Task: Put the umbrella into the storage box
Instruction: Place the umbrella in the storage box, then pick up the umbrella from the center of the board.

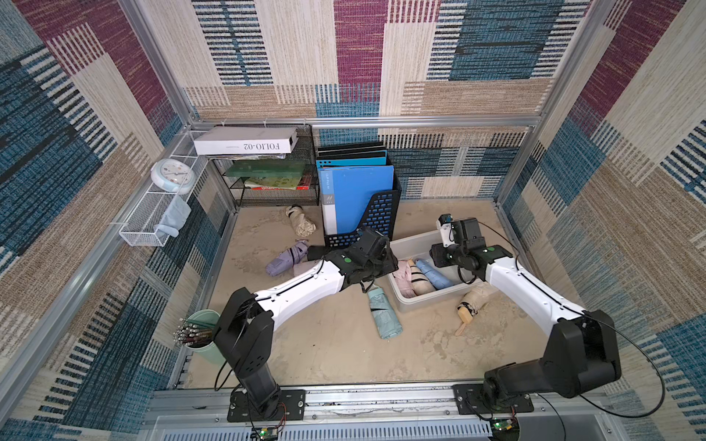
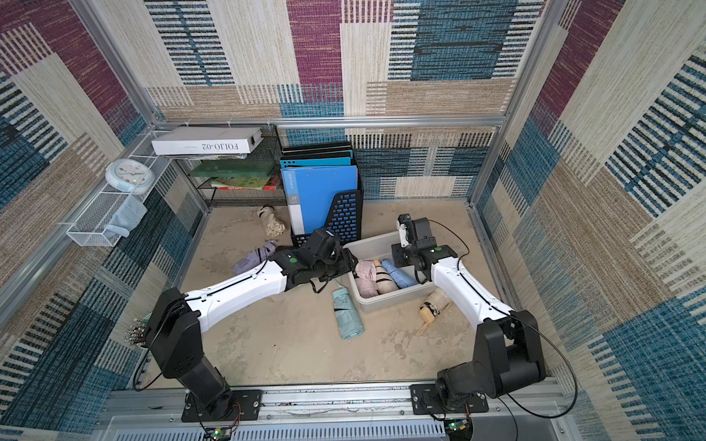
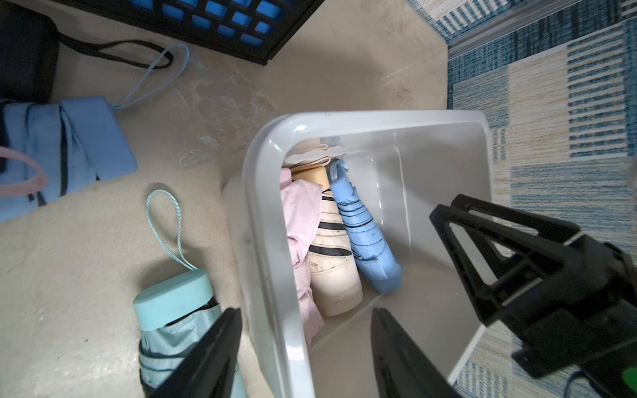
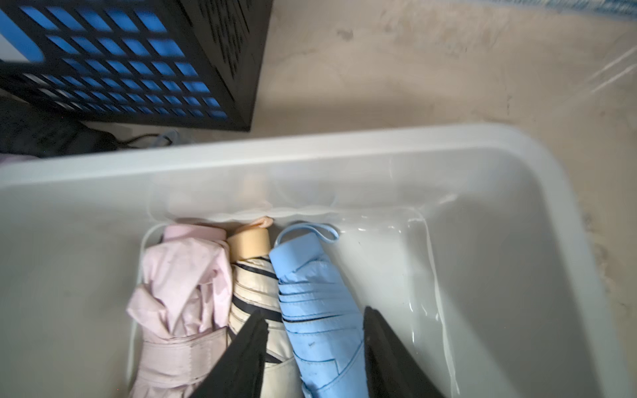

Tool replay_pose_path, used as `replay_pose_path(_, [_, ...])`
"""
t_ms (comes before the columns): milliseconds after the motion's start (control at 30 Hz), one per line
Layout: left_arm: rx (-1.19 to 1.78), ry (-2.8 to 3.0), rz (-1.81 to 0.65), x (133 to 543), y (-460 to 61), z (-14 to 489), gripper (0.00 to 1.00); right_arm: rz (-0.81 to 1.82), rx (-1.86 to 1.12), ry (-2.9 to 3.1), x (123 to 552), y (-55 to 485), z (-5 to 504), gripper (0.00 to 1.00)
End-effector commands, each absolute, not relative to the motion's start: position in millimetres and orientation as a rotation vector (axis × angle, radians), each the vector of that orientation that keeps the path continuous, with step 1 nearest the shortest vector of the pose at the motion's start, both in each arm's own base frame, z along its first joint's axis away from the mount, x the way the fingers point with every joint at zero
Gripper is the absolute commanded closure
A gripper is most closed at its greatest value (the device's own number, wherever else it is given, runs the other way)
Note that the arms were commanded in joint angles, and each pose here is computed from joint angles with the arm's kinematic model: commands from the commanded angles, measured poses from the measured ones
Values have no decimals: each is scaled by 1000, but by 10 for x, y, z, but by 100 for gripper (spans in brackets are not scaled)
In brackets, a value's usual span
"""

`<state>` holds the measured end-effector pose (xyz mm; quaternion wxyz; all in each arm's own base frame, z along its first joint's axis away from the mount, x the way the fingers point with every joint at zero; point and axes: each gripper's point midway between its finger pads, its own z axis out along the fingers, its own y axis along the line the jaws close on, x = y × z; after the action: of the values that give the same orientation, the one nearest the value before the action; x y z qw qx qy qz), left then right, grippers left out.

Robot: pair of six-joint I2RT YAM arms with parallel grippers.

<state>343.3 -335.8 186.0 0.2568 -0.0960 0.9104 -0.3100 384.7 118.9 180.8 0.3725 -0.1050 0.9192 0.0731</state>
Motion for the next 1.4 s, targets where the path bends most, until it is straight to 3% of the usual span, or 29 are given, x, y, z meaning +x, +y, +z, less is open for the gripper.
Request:
replay_pose_path(0, [-304, 2384, -811, 3485, -3209, 2084, 27, 266, -220, 2379, 3708, 1262, 2001, 44])
replay_pose_path(233, [-536, 2277, -773, 3362, -2637, 2277, 20, 387, -258, 2329, 3265, 1748, 2424, 37])
replay_pose_path(433, [-678, 2232, -671, 3123, -1932, 2226, 14, 410, -404, 2379, 2799, 2352, 2429, 34])
replay_pose_path(867, [-802, 2148, -584, 2604, -1043, 2159, 7, 213, -798, 2549, 2101, 3170, 1618, 28])
replay_pose_path(1367, [-827, 2162, -592, 2418, -940, 2083, 7, -193, -866, 2699, 2057, 3033, 644, 15])
